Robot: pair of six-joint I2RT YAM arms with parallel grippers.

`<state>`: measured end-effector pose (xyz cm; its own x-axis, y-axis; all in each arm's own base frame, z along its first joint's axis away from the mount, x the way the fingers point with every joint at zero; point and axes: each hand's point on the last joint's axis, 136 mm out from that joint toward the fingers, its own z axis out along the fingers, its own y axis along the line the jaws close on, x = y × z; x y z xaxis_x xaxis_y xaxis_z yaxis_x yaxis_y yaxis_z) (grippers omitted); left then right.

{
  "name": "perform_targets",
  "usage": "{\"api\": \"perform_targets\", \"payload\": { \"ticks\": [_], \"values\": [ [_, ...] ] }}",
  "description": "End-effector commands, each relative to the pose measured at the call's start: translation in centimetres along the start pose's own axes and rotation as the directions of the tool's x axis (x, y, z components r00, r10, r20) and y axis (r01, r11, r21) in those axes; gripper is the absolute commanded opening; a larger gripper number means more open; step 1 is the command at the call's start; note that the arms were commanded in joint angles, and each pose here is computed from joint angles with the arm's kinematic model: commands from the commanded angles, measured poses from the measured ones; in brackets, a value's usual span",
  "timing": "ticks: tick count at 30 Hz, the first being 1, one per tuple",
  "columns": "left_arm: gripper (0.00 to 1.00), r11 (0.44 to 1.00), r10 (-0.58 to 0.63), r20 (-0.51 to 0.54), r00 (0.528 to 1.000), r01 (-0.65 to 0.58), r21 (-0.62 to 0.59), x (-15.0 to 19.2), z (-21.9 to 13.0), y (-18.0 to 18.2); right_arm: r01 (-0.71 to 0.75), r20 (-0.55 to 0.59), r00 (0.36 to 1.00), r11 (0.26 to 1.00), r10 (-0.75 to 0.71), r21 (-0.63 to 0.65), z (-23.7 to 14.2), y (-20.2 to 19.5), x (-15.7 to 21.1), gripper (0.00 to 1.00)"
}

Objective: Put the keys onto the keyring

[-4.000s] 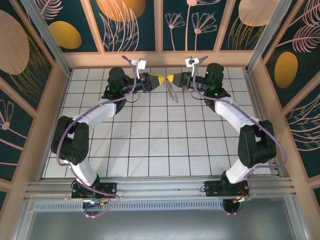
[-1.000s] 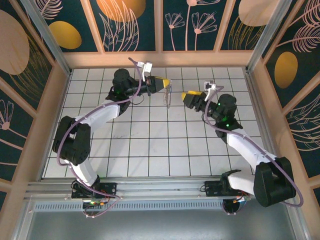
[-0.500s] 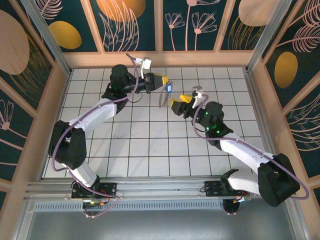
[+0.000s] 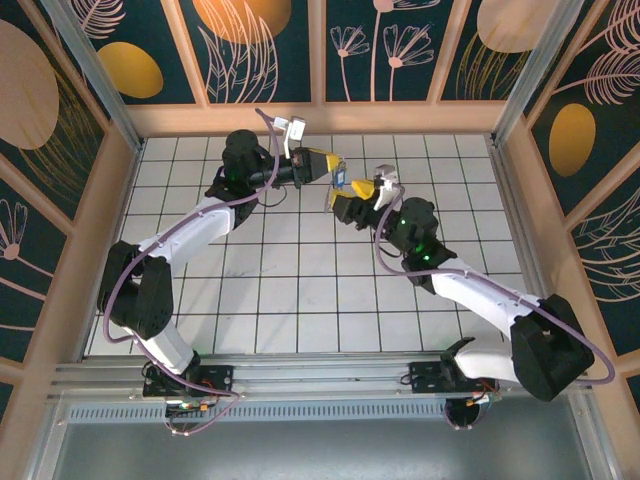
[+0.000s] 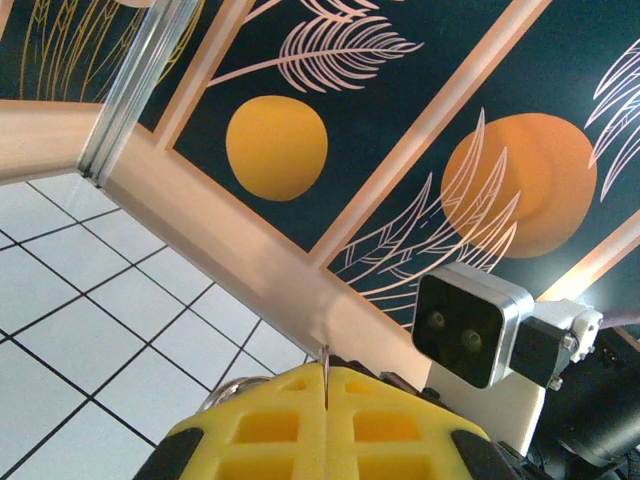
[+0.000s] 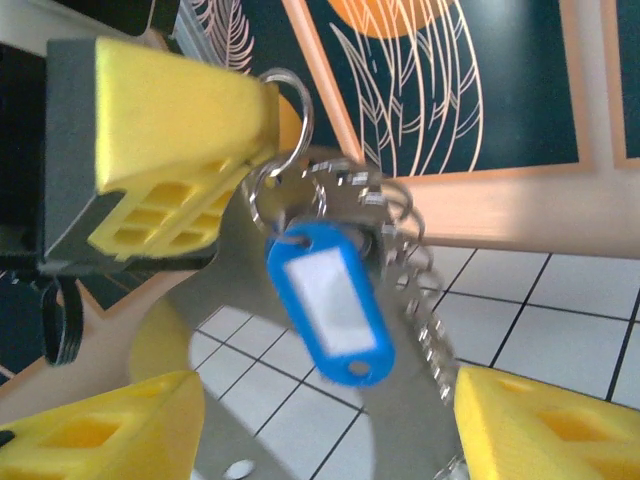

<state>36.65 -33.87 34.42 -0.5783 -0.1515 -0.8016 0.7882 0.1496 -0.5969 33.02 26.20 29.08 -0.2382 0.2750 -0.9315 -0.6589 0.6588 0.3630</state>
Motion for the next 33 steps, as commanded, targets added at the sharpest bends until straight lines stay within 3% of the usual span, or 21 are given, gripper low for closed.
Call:
{"api": "perform_targets", "payload": {
  "ticks": [1,11,23,33],
  "values": [
    [0.0,0.996,0.079,0.038,0.996,-0.081,0.033,-1.9,-0.2,-2.5,0.044,0.062,0.997,0.999,-0.045,0.018,1.0,0.2,-2.2,0.67],
    [0.0,0.996,0.082,0.045,0.996,-0.084,0.028,-2.0,-0.2,-2.7,0.076,0.032,0.997,0.997,-0.077,0.02,2.5,0.0,-2.0,0.64],
    [0.0,0.996,0.086,0.042,0.995,-0.088,0.028,-1.9,-0.2,-2.7,0.115,0.044,0.992,0.992,-0.118,0.059,1.0,-0.4,-2.8,0.39],
    [0.0,0.995,0.091,0.044,0.995,-0.093,0.031,-2.0,-0.3,-2.9,0.118,0.05,0.991,0.991,-0.121,0.058,0.0,-0.6,-3.4,0.42]
  ]
}}
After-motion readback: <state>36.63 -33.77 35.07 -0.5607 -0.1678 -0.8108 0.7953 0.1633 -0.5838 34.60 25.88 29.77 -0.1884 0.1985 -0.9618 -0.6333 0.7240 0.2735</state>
